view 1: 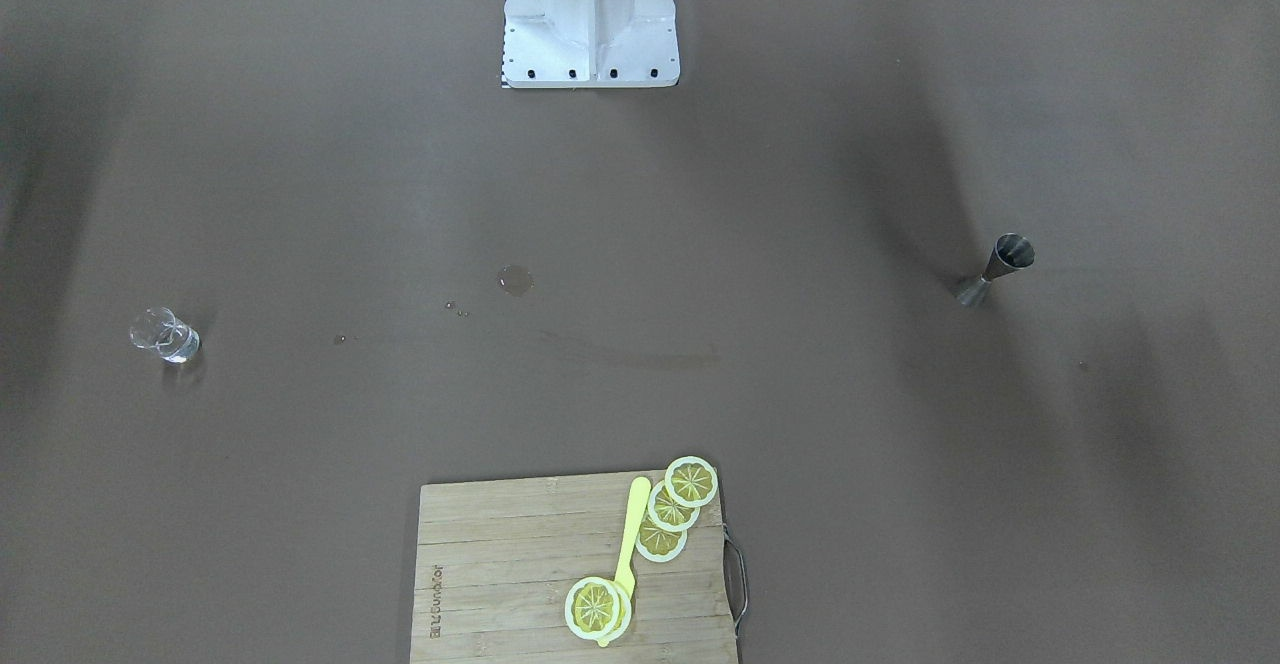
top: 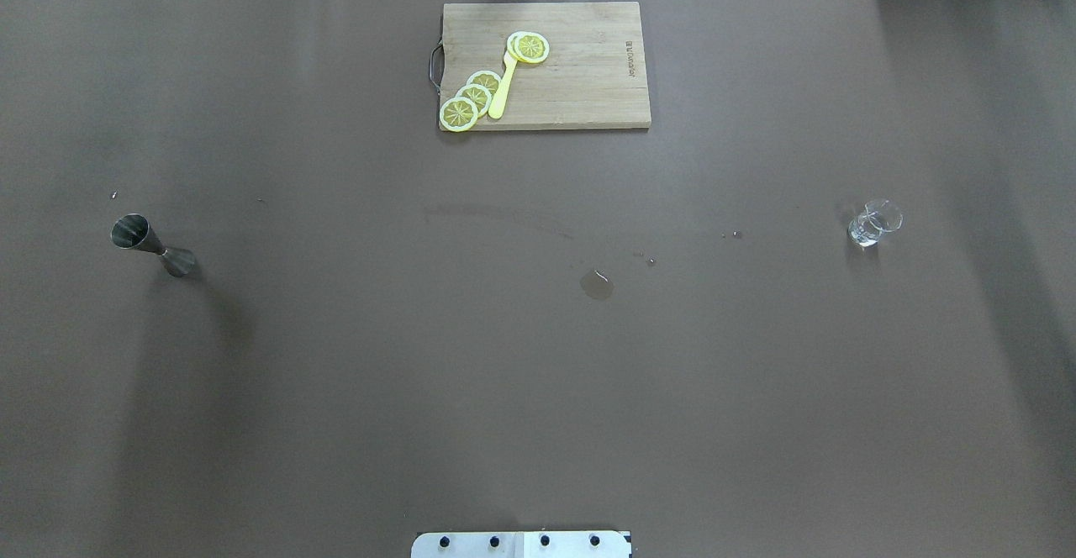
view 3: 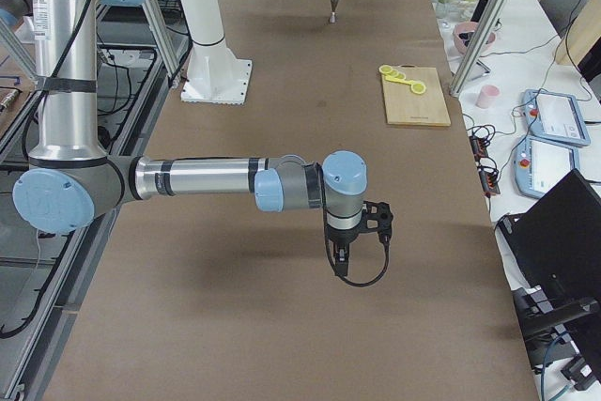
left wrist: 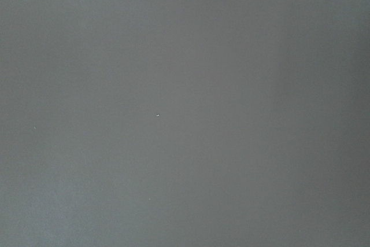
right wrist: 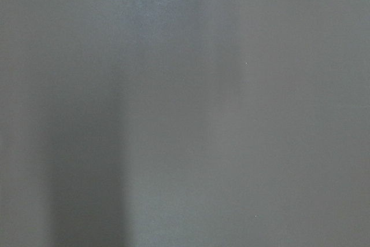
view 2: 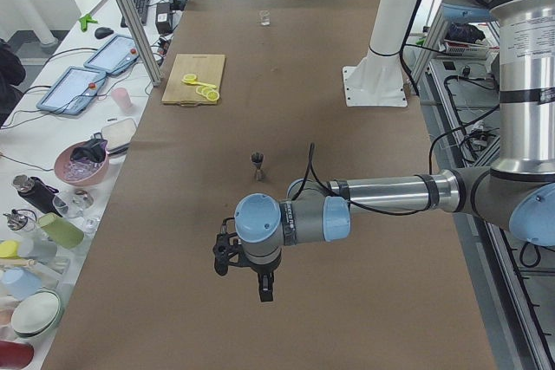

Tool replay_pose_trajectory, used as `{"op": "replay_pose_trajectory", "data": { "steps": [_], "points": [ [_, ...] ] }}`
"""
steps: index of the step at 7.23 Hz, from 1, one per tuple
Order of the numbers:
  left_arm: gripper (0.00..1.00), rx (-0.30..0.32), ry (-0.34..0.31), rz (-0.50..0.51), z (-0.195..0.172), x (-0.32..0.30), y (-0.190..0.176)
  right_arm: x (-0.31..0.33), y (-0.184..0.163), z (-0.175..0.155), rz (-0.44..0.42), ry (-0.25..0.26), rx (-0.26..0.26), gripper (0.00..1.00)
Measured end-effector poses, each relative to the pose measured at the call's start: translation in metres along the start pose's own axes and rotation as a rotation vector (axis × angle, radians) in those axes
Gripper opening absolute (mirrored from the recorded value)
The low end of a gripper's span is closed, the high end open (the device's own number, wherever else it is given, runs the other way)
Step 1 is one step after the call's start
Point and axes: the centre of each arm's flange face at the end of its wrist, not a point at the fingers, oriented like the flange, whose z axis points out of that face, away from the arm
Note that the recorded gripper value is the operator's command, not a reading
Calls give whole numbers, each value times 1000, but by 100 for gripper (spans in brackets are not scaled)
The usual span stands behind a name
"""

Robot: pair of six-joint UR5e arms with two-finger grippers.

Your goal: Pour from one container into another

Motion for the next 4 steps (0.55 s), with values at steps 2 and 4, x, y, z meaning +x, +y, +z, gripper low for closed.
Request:
{"op": "replay_pose_trajectory", "data": {
  "steps": [2,4],
  "points": [
    [98,4,1,3,-2,2,-1,-1,-1,-1,-1,-4,1,100],
    [98,3,0,3,-2,2,0,-1,0,0,-1,-7,0,100]
  ]
}}
